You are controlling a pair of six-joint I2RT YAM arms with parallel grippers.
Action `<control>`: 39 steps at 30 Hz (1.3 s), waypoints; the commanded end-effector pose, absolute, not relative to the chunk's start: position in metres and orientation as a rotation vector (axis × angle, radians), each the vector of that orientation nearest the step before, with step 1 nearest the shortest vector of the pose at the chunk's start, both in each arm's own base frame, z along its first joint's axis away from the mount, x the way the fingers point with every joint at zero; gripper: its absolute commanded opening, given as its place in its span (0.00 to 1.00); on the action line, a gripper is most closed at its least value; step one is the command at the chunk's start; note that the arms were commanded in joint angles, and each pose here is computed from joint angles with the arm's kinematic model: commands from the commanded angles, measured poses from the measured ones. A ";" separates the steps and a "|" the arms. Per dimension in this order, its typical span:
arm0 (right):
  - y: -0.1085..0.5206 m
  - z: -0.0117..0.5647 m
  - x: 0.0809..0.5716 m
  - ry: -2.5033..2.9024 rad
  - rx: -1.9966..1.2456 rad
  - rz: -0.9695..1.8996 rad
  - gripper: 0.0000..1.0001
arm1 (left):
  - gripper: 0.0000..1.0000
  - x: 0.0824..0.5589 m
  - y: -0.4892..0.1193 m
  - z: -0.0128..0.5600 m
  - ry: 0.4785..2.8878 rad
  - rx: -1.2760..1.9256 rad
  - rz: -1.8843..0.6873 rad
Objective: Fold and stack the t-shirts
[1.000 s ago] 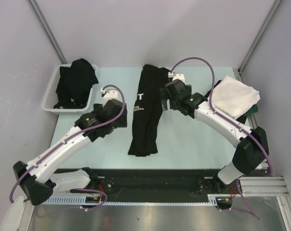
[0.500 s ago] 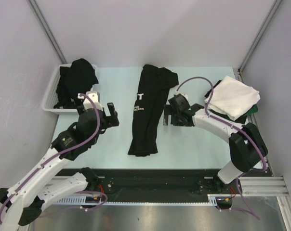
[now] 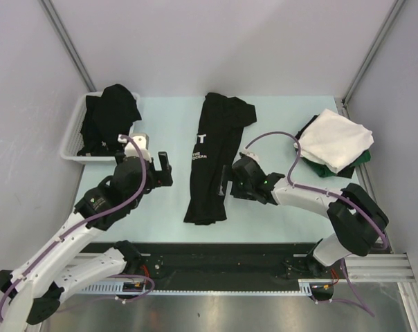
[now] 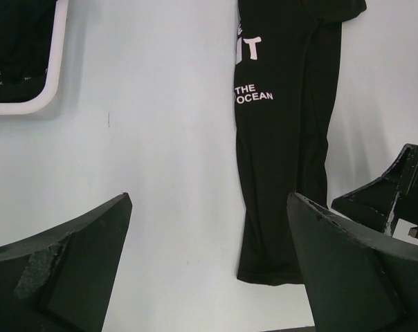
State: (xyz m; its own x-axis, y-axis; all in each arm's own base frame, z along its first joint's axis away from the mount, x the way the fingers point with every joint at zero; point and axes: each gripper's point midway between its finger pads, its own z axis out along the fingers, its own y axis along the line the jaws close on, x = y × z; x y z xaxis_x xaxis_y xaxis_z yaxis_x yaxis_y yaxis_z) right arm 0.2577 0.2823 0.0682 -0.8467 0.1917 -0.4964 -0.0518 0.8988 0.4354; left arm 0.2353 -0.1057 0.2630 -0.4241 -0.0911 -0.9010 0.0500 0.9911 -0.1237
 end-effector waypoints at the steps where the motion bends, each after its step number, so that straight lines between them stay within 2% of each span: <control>1: 0.314 0.078 0.258 2.451 0.127 0.743 0.96 | 0.99 0.236 -0.107 0.271 1.994 0.004 -0.162; 18: 0.293 0.044 0.213 2.522 0.233 0.765 0.92 | 1.00 0.239 -0.117 0.259 2.023 -0.007 -0.196; 33: 0.332 0.020 0.202 2.566 0.223 0.968 0.91 | 1.00 0.231 -0.110 0.257 2.035 -0.021 -0.192; 39: 0.337 0.020 0.199 2.572 0.220 0.993 0.86 | 0.99 0.227 -0.105 0.255 2.038 -0.031 -0.189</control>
